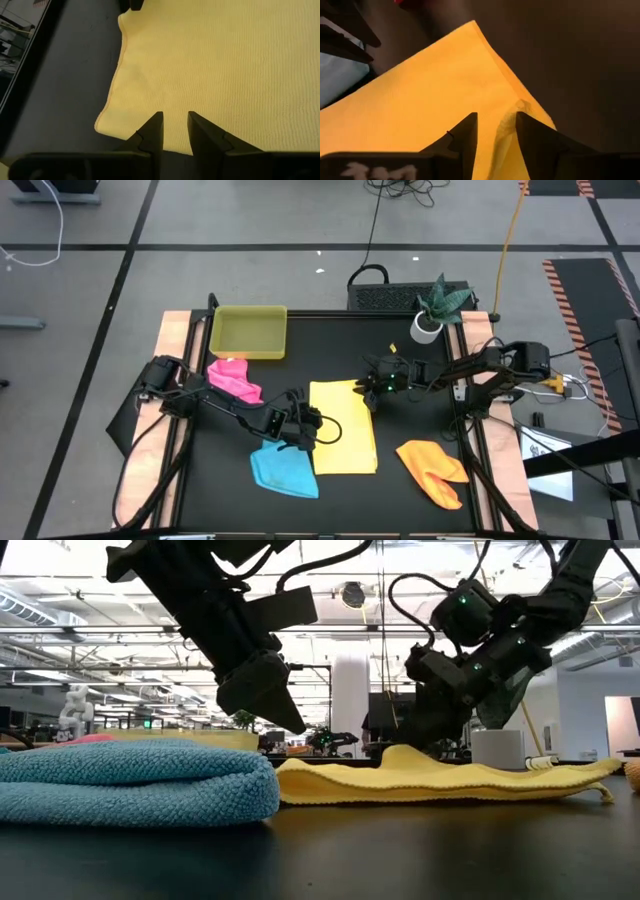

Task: Fold microfiber towels
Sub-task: Fold the yellow microfiber cloth

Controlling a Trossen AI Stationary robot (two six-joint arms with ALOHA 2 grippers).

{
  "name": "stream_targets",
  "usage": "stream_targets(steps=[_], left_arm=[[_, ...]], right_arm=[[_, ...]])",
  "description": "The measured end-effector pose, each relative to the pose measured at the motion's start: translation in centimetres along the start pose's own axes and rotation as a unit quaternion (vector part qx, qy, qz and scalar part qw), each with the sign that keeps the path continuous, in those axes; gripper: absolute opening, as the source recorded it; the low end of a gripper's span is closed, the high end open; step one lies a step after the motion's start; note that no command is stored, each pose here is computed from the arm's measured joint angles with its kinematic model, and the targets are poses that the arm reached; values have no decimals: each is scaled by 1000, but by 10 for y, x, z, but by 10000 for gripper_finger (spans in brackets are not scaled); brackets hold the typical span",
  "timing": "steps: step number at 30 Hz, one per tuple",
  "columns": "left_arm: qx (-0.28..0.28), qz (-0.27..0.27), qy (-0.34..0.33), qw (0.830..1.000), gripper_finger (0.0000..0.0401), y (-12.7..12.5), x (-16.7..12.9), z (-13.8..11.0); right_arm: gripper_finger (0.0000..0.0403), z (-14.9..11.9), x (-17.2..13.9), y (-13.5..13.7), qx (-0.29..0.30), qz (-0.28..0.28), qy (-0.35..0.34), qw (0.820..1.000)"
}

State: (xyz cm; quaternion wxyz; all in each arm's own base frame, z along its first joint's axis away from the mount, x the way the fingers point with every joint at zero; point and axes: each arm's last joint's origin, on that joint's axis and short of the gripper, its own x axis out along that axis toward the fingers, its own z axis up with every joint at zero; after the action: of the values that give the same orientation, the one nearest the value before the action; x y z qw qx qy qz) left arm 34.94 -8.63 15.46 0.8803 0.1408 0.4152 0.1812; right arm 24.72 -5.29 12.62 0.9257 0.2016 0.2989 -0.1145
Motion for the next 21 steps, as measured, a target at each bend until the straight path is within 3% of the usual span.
stream_targets(steps=[9, 14, 21], left_arm=[[0, 0, 0, 1000, 92, 0, 0, 0], [1, 0, 0, 1000, 92, 0, 0, 0], [3, 0, 0, 1000, 92, 0, 0, 0]], right_arm=[[12, -4, 0, -2, -20, -10, 22, 1000], [6, -4, 0, 2, -65, -5, 13, 998], [2, 6, -5, 21, -200, -21, -60, 978]])
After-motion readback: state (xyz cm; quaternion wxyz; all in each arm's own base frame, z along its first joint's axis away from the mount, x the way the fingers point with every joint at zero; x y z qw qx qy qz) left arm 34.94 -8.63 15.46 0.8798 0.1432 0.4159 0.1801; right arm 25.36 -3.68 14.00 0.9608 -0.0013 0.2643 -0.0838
